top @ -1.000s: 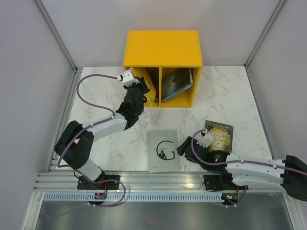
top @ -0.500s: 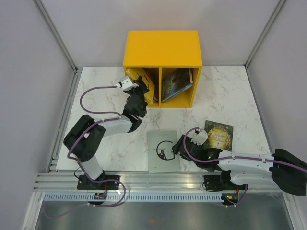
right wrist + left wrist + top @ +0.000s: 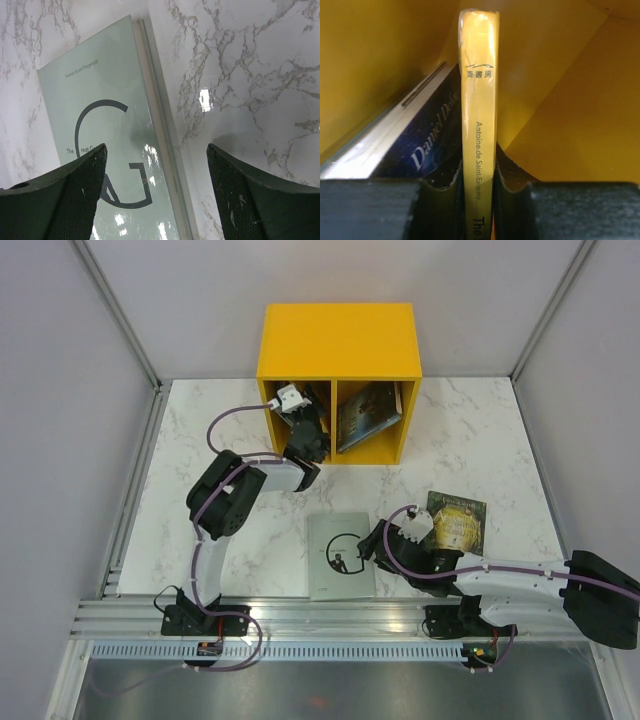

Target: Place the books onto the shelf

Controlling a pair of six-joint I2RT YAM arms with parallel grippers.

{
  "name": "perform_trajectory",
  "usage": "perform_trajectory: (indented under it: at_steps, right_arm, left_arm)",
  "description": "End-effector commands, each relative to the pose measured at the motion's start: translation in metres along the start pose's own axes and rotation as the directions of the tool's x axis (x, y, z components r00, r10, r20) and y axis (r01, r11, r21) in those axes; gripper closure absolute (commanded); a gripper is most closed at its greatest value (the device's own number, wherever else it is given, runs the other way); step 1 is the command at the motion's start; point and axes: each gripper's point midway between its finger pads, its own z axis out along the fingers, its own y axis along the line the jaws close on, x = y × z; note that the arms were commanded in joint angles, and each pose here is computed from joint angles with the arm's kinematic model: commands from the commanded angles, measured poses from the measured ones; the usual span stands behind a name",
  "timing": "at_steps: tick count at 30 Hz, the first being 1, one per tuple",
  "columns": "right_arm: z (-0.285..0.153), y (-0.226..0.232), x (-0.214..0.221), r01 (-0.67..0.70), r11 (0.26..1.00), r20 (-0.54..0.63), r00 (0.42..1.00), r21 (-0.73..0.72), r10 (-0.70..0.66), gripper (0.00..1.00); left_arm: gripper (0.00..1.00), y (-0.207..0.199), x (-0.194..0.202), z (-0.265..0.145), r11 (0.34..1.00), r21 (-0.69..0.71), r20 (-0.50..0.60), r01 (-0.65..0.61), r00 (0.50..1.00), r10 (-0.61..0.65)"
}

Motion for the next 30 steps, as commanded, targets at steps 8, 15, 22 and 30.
perform_trajectory:
  at_steps: [8, 15, 22, 30]
  right_arm:
    - [0.006, -0.004, 0.008, -0.008, 1.000, -0.027, 1.000, -0.016, 0.008, 0.16]
    - [0.002, -0.008, 0.007, -0.029, 0.999, -0.023, 0.999, -0.033, 0.028, 0.16]
    - [0.001, -0.012, 0.007, -0.047, 0.998, -0.024, 0.999, -0.035, 0.046, 0.16]
    - [-0.002, -0.011, 0.007, -0.055, 0.998, -0.032, 0.998, -0.044, 0.053, 0.17]
  left_arm:
    - [0.34, 0.023, -0.054, -0.012, 0.975, 0.002, 0.196, 0.223, 0.956, -0.219]
    - [0.07, 0.038, -0.056, -0.046, 0.986, 0.048, 0.080, 0.158, 0.984, -0.162]
    - [0.00, 0.028, -0.048, -0.071, 0.991, 0.109, -0.232, 0.083, 0.971, -0.056]
    - [0.00, 0.032, -0.077, -0.105, 0.976, 0.217, -0.371, 0.023, 0.927, 0.061]
